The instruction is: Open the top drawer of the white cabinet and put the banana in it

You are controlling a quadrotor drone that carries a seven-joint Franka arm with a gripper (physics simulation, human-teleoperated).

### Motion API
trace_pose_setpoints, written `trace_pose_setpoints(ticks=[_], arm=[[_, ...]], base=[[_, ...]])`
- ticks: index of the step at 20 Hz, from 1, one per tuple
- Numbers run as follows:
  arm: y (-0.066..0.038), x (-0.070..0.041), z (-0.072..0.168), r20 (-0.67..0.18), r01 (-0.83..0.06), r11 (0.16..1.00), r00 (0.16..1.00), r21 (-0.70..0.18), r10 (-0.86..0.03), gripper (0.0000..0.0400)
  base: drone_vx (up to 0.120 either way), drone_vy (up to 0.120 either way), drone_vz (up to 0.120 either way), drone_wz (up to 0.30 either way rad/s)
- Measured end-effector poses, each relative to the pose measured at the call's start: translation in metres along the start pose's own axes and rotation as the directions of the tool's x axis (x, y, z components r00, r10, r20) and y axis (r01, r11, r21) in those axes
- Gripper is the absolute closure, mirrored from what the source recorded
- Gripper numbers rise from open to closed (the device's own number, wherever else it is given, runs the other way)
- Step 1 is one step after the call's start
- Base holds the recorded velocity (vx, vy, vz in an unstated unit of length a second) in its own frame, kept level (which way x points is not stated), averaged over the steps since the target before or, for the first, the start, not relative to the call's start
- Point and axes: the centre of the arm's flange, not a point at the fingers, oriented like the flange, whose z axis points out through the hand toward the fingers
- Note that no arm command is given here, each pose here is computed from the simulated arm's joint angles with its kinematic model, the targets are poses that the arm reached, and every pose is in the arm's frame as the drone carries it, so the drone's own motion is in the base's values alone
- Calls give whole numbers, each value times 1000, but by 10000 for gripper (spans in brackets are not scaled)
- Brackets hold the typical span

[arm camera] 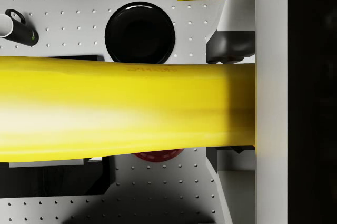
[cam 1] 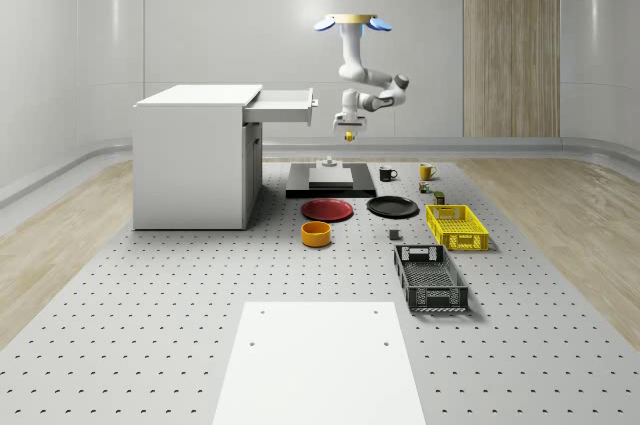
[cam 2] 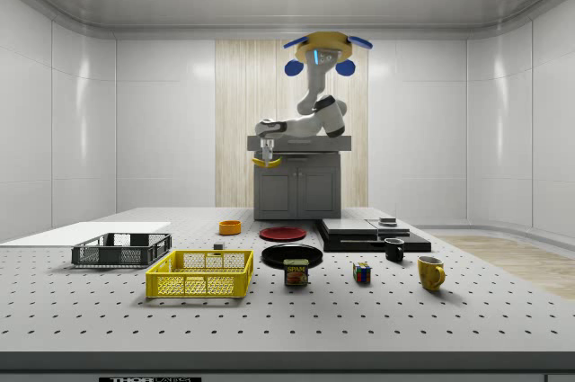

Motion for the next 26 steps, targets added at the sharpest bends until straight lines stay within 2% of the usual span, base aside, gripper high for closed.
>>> trace_pose_setpoints(ticks=[26], arm=[[0,0,0,0,0,1000,1000,0,0,199]], base=[[-120,-43,120,0]])
